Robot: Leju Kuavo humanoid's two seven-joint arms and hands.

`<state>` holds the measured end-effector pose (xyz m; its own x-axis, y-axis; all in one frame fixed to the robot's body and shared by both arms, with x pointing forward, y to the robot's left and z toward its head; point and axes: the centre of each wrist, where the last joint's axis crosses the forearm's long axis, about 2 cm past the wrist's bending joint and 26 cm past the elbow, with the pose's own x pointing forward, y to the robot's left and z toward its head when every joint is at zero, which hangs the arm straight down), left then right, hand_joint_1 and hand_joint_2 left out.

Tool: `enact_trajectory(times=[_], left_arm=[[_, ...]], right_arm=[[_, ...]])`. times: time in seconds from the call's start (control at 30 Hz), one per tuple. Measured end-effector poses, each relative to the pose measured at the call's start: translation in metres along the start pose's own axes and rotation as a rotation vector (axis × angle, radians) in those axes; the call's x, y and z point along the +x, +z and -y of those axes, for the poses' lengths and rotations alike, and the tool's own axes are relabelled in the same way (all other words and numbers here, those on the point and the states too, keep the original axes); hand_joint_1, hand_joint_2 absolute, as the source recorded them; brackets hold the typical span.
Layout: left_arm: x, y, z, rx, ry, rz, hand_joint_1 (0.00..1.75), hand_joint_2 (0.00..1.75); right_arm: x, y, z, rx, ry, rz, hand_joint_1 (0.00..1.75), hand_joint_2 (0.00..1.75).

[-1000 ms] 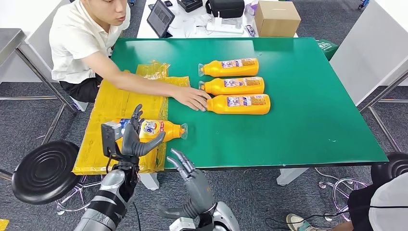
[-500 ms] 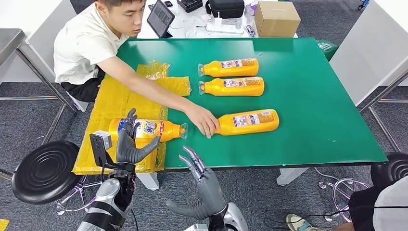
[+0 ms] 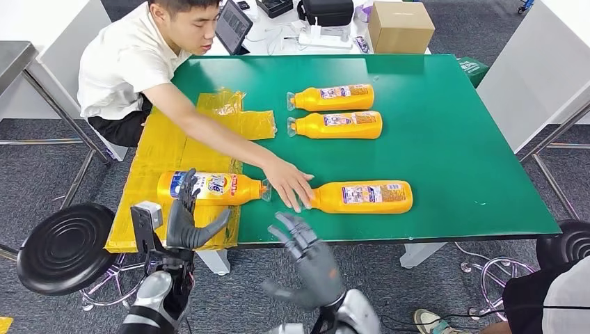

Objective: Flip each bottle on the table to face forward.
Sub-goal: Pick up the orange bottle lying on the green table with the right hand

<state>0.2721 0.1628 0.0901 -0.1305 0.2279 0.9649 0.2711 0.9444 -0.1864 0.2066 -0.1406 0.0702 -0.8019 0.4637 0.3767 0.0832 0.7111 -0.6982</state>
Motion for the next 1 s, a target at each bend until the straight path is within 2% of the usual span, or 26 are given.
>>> enact_trajectory(times=[0.23, 0.33, 0.4, 0.53, 0.7, 1.0], left_arm=[[0.003, 0.03, 0.012, 0.034, -0.074, 0.023, 0.0, 1.75], [0.009, 0.035, 0.016, 0.062, -0.109, 0.043, 0.0, 1.75], [0.011, 0.038, 0.016, 0.071, -0.112, 0.045, 0.0, 1.75], [0.013, 0.043, 0.016, 0.083, -0.12, 0.044, 0.0, 1.75], [0.014, 0.047, 0.017, 0.096, -0.131, 0.047, 0.0, 1.75], [0.015, 0.049, 0.018, 0.095, -0.136, 0.05, 0.0, 1.75]], right_arm=[[-0.09, 0.008, 0.057, 0.093, 0.417, -0.194, 0.0, 1.75], [-0.126, 0.011, 0.074, 0.139, 0.503, -0.309, 0.0, 1.75], [-0.141, 0.013, 0.08, 0.167, 0.53, -0.351, 0.0, 1.75], [-0.161, 0.019, 0.087, 0.233, 0.591, -0.433, 0.0, 1.75], [-0.173, 0.025, 0.099, 0.273, 0.67, -0.47, 0.0, 1.75], [-0.19, 0.027, 0.112, 0.309, 0.664, -0.555, 0.0, 1.75]])
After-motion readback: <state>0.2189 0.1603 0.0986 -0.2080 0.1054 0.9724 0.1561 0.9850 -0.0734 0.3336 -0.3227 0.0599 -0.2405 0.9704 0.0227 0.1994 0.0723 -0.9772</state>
